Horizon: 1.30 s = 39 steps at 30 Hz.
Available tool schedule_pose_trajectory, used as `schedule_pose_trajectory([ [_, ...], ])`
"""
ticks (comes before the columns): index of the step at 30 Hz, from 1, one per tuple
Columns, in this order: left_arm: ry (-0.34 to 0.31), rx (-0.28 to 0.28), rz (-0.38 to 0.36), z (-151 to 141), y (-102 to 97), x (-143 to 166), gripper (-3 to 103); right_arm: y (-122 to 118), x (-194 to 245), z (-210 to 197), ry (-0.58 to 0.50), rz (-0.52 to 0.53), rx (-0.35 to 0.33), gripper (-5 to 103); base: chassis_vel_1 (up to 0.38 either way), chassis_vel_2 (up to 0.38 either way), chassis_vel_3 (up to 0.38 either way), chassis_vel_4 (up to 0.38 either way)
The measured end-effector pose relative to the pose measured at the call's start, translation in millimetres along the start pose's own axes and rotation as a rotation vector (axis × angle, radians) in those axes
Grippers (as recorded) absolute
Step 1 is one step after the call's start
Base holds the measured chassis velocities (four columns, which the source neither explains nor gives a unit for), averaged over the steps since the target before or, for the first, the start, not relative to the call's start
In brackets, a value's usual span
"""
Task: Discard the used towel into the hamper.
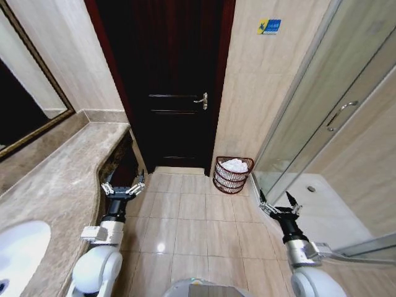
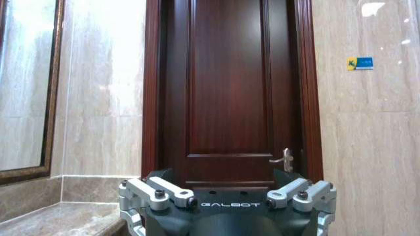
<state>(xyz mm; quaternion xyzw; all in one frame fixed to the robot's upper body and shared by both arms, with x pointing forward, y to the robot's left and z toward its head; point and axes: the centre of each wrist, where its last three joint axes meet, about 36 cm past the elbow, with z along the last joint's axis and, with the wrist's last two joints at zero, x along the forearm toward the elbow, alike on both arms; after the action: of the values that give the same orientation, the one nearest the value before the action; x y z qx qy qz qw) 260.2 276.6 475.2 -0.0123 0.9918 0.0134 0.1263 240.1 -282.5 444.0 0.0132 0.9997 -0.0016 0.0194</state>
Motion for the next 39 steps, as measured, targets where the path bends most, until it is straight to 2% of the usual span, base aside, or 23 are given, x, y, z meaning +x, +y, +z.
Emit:
schedule_pose_trajectory([
  [6, 0.0, 0.006, 0.007, 6, -2.3, -10, 100, -6, -8, 9, -0.008, 0.004, -0.004, 100, 0.06, -0.026, -0.033, 0.051],
  [14, 0.0, 0.008, -0.008, 10, -1.4, -7, 100, -7, -6, 10, -0.006, 0.008, -0.003, 100, 0.0, 0.0, 0.0, 0.0],
  [29, 0.01, 0.016, -0.02, 13, 1.0, -6, 100, -6, -6, -5, -0.005, 0.025, -0.006, 100, 0.0, 0.0, 0.0, 0.0],
  [34, 0.056, 0.021, -0.022, 8, 3.0, -4, 100, -1, -3, -26, 0.07, 0.049, -0.043, 100, 0.0, 0.0, 0.0, 0.0],
  [38, 0.087, 0.036, -0.014, 7, 4.8, -5, 100, 1, -2, -31, 0.081, 0.053, -0.042, 100, 0.0, 0.0, 0.0, 0.0],
  [39, 0.1, 0.056, -0.007, 3, 4.4, -5, 100, 1, -1, -35, 0.088, 0.056, -0.033, 100, 0.0, 0.0, 0.0, 0.0],
])
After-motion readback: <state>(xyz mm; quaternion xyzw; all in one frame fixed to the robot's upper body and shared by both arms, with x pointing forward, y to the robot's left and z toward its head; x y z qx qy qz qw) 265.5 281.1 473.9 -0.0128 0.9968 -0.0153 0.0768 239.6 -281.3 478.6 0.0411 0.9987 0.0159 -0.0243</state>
